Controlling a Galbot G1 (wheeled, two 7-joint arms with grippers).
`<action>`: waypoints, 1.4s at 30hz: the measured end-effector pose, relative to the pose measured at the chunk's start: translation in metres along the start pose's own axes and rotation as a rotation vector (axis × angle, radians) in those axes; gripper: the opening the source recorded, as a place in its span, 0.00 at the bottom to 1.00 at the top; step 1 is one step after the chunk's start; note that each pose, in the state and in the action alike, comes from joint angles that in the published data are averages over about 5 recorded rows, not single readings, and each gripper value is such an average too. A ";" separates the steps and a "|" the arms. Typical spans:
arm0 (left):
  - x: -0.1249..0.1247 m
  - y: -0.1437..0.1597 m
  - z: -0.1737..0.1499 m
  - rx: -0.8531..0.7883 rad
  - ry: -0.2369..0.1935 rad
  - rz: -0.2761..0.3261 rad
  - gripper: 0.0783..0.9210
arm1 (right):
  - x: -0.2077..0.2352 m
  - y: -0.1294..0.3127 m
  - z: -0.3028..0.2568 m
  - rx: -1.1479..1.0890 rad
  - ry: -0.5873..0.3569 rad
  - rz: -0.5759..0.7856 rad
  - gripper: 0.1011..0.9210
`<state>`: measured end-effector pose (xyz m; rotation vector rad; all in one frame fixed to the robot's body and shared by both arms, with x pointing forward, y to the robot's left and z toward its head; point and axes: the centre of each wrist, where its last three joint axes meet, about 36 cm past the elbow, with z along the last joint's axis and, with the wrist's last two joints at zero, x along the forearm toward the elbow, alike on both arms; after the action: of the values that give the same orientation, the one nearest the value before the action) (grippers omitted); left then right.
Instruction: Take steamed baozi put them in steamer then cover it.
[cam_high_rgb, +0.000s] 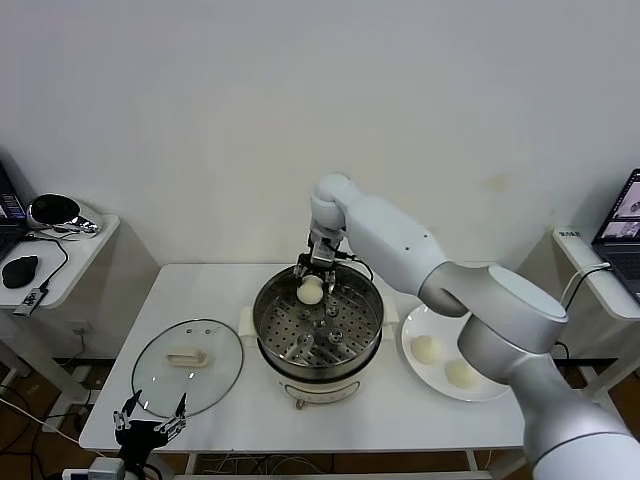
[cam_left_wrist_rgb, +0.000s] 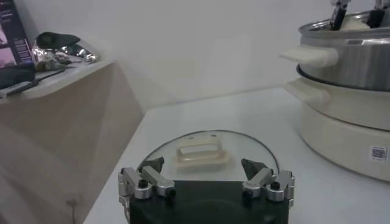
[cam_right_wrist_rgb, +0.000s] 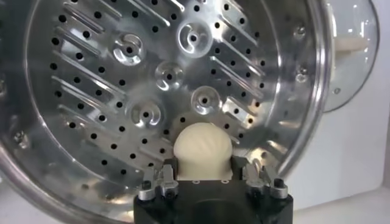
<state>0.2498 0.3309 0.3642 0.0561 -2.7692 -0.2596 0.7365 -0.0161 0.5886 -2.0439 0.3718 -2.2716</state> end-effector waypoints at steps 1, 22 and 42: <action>0.000 0.000 0.000 0.000 0.001 0.000 0.88 | 0.000 0.000 0.000 -0.003 0.000 0.001 0.61; 0.001 0.000 -0.003 -0.009 -0.005 0.007 0.88 | 0.080 0.049 0.003 -0.326 -0.005 0.087 0.88; 0.005 -0.004 -0.005 -0.027 0.001 0.048 0.88 | 0.156 0.246 -0.026 -1.193 0.019 0.144 0.88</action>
<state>0.2469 0.3254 0.3694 -0.0164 -2.7615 -0.2842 0.6647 -0.2834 0.6835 -2.1589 2.1920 -2.1365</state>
